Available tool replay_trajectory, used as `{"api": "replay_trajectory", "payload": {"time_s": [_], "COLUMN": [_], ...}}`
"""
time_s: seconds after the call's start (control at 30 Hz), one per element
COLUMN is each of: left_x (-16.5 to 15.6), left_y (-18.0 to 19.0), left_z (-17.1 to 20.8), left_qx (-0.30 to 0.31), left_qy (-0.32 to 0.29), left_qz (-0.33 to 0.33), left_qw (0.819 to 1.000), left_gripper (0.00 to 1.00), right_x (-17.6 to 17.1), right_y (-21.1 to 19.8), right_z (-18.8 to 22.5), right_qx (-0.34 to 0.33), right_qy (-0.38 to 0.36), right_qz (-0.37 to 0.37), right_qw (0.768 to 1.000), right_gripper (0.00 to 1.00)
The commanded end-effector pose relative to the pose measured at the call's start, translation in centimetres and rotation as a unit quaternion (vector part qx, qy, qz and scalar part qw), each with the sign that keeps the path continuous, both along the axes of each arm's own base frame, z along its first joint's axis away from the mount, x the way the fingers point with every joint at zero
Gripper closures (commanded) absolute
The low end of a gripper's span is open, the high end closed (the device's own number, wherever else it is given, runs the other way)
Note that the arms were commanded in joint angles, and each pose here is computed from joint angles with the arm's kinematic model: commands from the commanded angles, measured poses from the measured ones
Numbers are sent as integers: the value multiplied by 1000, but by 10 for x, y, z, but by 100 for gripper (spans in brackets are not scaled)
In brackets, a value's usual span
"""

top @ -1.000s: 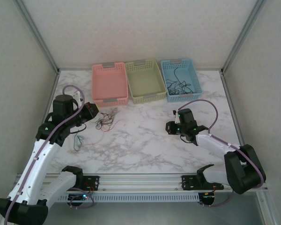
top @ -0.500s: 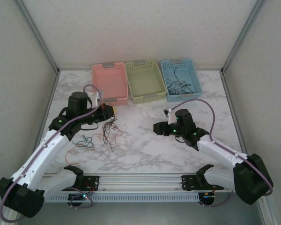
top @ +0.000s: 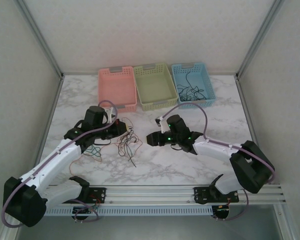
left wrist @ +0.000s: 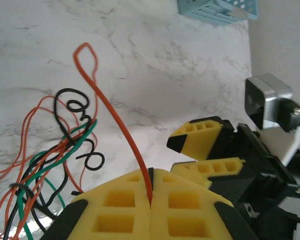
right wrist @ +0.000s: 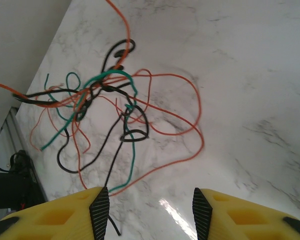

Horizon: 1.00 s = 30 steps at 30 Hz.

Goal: Untangle the cables

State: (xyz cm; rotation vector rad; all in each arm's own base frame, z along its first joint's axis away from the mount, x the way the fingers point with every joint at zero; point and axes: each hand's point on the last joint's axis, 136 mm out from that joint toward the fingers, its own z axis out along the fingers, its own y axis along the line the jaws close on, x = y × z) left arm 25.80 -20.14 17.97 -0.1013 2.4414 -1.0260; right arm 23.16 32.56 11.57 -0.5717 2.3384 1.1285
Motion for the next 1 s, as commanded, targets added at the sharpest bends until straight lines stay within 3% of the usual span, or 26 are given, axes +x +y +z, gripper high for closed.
{"api": "replay_trajectory", "payload": {"time_s": [0.0,0.47,0.97], "left_x": [4,5,9], "left_y": [4,13,32], "left_z": [-10,-30,-63], "left_qx": [12,40,70], "left_qy": [-4,5,24], "left_qz": [17,31,66], "left_qw": [1000,999,995], "left_gripper": [100,100,100], "right_x": [7,31,36], "right_y": [23,79,108], "right_z": [14,-17,-43], "right_qx": [22,12,-1], "right_qy": [-14,7,26], "right_qz": [4,53,80], "right_qw": [1000,999,996], "right_gripper": [51,50,52]}}
